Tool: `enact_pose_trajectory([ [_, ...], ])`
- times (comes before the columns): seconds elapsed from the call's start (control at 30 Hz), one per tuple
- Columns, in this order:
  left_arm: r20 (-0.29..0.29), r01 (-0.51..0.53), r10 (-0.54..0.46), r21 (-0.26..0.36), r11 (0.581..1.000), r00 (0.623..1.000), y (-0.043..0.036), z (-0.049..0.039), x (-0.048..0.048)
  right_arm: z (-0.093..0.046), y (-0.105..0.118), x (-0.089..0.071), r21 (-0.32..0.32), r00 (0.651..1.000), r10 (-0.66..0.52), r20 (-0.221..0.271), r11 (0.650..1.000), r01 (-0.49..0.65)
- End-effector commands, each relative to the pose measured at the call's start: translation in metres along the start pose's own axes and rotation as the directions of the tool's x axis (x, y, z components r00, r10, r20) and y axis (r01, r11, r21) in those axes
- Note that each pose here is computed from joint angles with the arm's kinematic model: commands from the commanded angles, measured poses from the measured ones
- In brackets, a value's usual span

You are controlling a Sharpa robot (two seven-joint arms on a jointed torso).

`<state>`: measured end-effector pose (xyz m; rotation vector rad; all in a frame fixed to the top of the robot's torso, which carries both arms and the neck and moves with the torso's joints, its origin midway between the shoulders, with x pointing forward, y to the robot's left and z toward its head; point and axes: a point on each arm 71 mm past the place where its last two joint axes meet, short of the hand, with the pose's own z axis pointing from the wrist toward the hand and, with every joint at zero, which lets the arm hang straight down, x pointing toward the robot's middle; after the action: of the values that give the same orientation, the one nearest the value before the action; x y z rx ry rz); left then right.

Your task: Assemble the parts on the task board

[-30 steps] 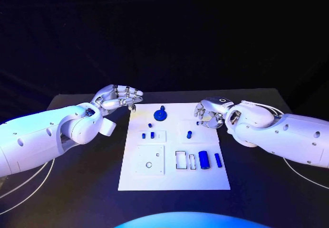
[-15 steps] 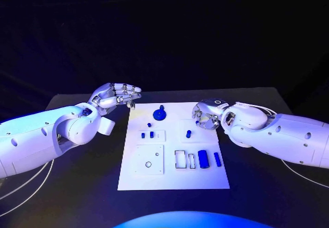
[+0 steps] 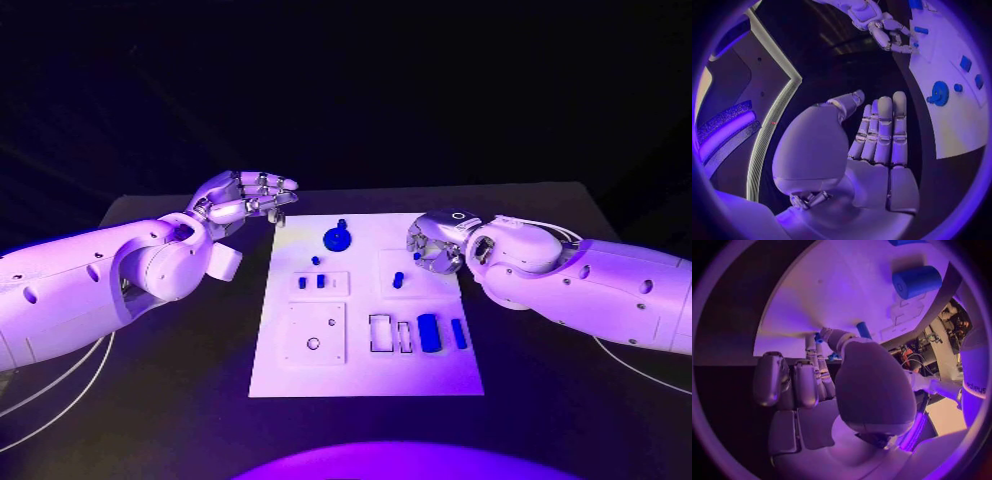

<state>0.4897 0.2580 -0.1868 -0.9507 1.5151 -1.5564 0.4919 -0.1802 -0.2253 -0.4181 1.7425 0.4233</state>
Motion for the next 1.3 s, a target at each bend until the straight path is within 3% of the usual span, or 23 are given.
enact_pose_trajectory([
  [0.03,-0.002,0.009,-0.009,0.017,1.000,1.000,-0.0022,0.0004,0.0012,-0.0004,-0.0009,0.0047,0.004,0.999,-0.021,-0.029,1.000,0.021],
  [0.83,0.002,0.006,-0.006,0.009,1.000,1.000,-0.0016,0.0002,-0.0003,-0.0009,0.0010,0.0076,0.011,0.998,-0.064,-0.025,0.998,0.064],
  [1.03,0.004,0.006,-0.006,0.008,1.000,1.000,-0.0015,0.0001,-0.0007,-0.0012,0.0020,0.0059,0.014,0.998,-0.064,0.007,0.998,0.064],
  [1.3,0.003,0.006,-0.006,0.005,1.000,1.000,-0.0011,0.0002,-0.0011,-0.0040,0.0037,0.0002,0.007,0.995,-0.043,0.086,0.999,0.043],
])
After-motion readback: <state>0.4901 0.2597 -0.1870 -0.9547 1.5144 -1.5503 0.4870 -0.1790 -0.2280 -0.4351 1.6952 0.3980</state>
